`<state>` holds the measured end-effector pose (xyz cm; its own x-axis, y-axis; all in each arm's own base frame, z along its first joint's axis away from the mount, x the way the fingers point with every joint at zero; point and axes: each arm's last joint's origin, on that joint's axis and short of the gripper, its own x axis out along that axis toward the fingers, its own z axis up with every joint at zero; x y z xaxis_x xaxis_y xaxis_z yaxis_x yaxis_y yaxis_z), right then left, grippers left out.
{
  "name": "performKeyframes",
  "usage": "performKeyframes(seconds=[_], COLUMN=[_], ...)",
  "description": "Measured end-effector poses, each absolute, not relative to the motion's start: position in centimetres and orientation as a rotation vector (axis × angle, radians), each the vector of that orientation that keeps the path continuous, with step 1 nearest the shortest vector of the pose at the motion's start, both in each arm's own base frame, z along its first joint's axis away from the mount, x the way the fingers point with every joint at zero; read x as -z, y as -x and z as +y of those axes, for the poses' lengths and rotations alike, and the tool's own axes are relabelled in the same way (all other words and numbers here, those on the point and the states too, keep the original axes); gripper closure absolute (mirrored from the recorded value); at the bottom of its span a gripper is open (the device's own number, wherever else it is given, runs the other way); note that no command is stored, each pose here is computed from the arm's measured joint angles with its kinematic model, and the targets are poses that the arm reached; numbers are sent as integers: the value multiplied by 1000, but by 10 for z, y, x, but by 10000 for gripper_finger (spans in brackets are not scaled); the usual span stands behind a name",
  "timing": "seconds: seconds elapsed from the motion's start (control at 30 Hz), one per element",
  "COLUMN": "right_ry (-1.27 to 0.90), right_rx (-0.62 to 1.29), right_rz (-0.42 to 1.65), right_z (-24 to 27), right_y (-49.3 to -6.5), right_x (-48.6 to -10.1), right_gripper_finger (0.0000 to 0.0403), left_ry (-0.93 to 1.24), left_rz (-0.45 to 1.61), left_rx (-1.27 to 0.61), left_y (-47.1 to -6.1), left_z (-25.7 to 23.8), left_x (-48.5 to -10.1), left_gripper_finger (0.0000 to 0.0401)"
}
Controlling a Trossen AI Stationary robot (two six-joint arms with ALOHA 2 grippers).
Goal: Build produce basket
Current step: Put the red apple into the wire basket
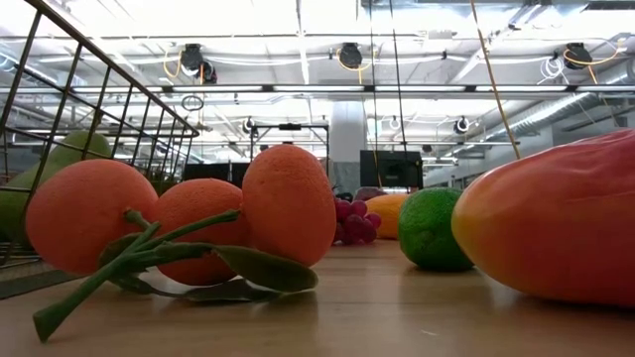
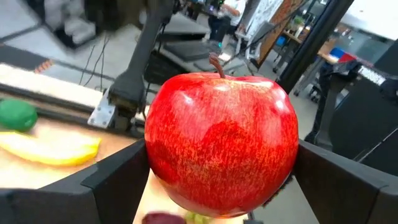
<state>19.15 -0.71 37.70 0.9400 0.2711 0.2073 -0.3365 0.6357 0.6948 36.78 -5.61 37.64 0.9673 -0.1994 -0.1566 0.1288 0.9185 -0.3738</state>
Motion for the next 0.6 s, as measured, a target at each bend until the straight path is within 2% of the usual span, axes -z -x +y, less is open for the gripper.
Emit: performKeyframes(seconds=[0.3, 0.6], right_ry=[-664, -648], right_rx=[-305, -279], right_rz=[-202, -171], right_z=[-16, -18], right_y=[-166, -166], right_x=[-390, -387], right_gripper_finger=[218, 235], left_ry=[365, 324], left_rz=[133, -96], left_rx=[116, 7], left_y=[-322, -255], left_z=[-45, -23], left_x=[-417, -472], left_gripper_finger=[34, 34])
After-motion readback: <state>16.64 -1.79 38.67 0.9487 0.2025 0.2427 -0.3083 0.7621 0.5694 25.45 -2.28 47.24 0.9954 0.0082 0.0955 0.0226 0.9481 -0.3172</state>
